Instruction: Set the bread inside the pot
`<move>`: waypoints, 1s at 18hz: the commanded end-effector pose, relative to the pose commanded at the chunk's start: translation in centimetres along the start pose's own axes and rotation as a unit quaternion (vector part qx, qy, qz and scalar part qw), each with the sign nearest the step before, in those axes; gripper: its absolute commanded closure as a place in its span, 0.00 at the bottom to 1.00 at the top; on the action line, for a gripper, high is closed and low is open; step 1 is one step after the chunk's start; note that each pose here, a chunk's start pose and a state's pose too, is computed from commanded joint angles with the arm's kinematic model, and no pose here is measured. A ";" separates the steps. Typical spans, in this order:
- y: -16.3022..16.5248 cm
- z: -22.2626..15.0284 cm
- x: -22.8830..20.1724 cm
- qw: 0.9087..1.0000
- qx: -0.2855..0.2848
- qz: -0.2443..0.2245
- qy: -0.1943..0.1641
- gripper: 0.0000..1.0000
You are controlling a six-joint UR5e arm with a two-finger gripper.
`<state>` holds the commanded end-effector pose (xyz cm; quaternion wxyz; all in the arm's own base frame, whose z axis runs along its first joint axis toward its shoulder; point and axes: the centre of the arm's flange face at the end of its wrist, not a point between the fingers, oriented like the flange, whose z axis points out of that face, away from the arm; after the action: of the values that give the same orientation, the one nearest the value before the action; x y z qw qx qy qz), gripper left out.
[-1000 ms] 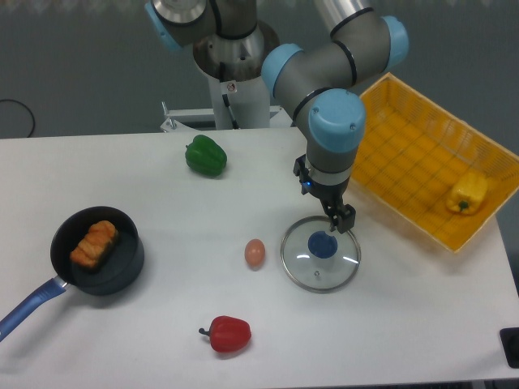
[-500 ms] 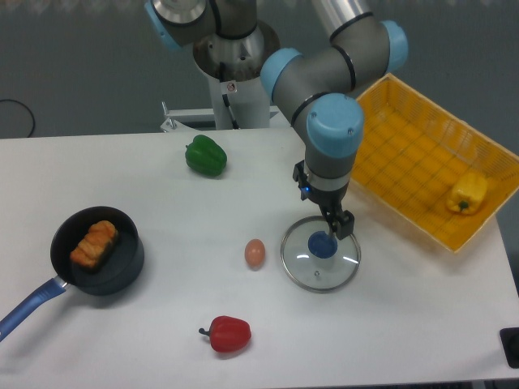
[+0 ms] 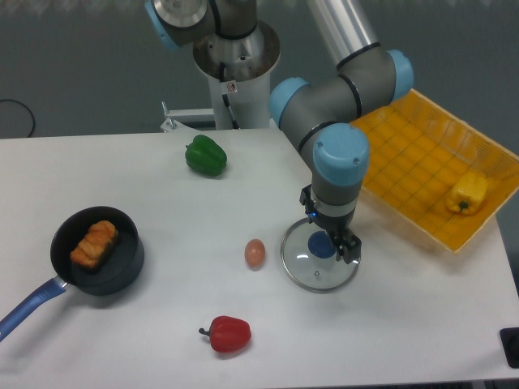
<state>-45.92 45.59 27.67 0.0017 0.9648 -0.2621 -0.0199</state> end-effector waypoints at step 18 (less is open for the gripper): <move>0.6 -1.1 -8.4 0.989 -0.024 -0.107 -0.098 0.00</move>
<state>-53.44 49.34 29.05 -0.0034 0.9804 -0.1557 -0.1202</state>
